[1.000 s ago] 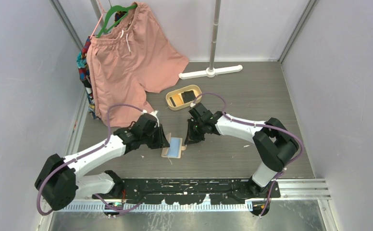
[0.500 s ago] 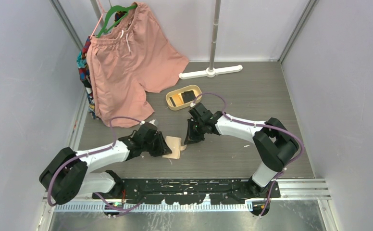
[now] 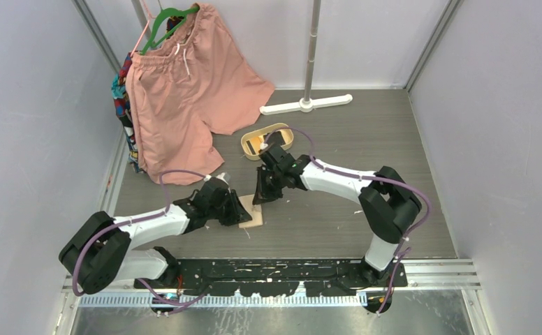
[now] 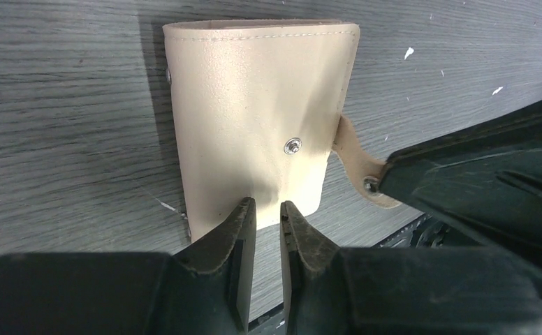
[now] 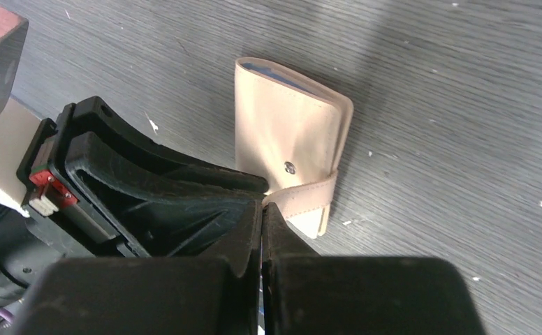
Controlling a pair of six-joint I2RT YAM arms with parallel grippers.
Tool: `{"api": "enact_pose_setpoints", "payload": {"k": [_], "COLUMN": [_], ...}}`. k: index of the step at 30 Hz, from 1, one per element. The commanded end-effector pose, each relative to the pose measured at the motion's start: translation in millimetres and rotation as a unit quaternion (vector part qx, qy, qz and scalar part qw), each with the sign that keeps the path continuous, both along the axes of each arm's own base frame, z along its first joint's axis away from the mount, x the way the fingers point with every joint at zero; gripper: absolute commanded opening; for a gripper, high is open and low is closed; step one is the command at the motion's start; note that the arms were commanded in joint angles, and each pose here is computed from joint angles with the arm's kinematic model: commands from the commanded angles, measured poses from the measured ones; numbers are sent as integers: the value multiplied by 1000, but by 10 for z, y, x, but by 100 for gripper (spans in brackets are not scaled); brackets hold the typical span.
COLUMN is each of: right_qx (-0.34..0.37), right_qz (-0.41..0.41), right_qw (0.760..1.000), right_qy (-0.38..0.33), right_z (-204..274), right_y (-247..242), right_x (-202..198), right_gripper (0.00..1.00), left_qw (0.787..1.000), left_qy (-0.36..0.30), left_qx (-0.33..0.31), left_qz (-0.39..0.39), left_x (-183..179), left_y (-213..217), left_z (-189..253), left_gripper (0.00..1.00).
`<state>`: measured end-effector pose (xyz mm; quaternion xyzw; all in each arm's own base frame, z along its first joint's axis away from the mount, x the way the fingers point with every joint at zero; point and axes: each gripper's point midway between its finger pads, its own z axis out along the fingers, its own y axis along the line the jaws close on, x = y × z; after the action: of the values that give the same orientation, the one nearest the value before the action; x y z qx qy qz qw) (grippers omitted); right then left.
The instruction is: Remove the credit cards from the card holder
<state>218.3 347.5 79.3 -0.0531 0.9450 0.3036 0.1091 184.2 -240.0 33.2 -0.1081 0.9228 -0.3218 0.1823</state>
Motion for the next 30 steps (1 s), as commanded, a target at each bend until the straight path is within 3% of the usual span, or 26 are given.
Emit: {"api": "enact_pose_setpoints", "payload": {"k": [1, 9, 30], "right_qx": [9, -22, -56], "right_qz": [27, 45, 34], "right_qw": [1000, 999, 998], "right_qy": [-1, 18, 0], "right_z": [94, -105, -254], "right_y": [201, 229, 208], "right_x": [-7, -85, 46], "right_gripper": [1, 1, 1], "left_qw": [1000, 1000, 1000], "left_qy": [-5, -5, -5], "left_qx": [4, 4, 7], "left_qz": [8, 7, 5], "left_x": [15, -4, -17], "left_y": [23, 38, 55], "left_z": [-48, -62, -69], "left_gripper": [19, 6, 2]}}
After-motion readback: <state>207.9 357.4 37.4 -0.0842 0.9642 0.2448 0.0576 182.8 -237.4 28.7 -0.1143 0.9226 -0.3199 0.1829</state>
